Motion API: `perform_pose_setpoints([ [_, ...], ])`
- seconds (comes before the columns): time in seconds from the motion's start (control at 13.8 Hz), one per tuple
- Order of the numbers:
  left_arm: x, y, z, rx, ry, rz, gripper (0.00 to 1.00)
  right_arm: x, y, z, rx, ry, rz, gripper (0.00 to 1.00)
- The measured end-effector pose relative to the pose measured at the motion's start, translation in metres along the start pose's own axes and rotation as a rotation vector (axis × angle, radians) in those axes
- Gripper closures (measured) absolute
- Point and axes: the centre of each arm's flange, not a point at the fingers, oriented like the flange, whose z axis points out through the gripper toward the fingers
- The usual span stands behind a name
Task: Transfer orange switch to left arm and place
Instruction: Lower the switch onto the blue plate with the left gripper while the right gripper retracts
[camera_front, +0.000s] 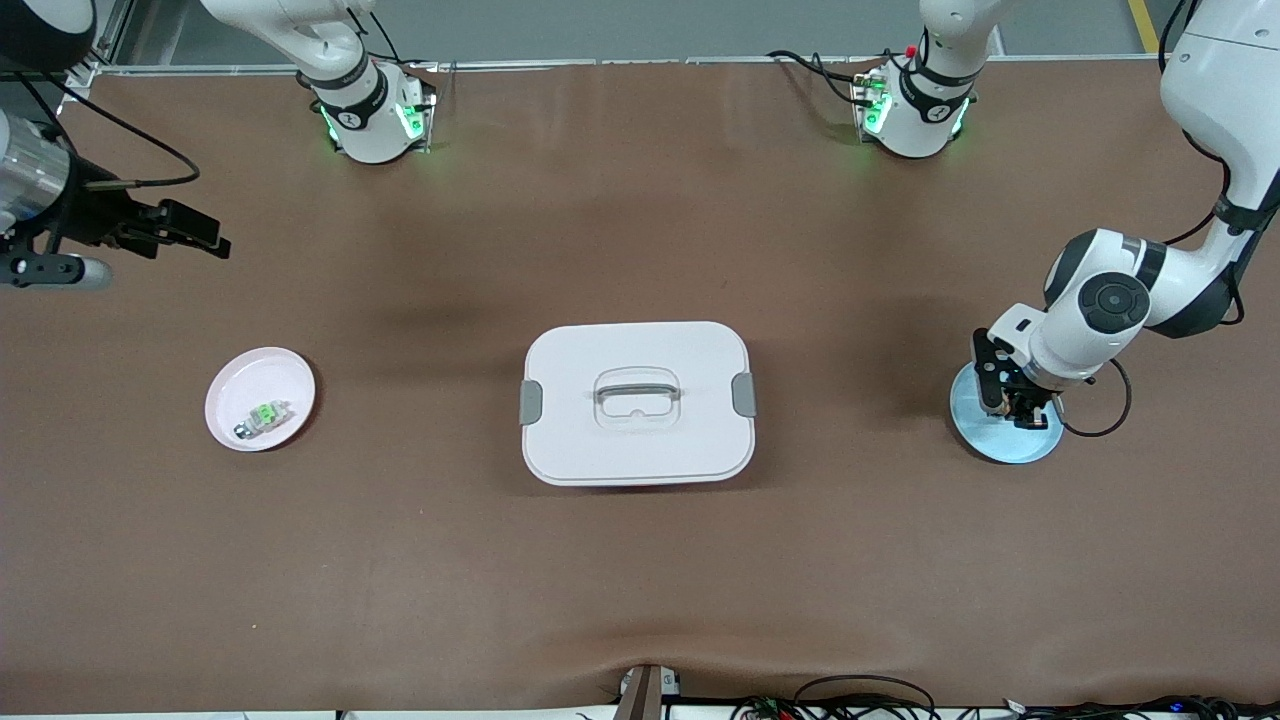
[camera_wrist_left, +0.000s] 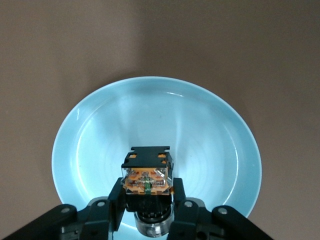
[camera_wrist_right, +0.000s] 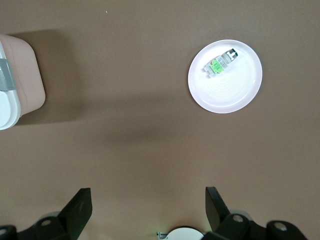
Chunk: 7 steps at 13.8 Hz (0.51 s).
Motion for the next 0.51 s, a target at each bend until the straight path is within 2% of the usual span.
perform_pose_setpoints([
  [0.07,0.001,0.001,0.002,0.001,-0.004,0.010,0.59,0.002,0.000,-0.010,-0.019,-0.001,-0.001,0.00],
  [0.15,0.002,0.001,0.005,0.000,-0.008,0.016,0.52,0.005,0.001,-0.020,-0.042,0.004,-0.001,0.00],
  [0.29,0.002,0.002,0.008,-0.004,-0.006,0.018,0.32,0.008,0.001,-0.034,-0.071,0.026,0.000,0.00],
  [0.51,-0.005,-0.004,0.002,0.015,-0.013,0.009,0.04,0.007,0.003,-0.053,-0.077,0.063,0.006,0.00],
])
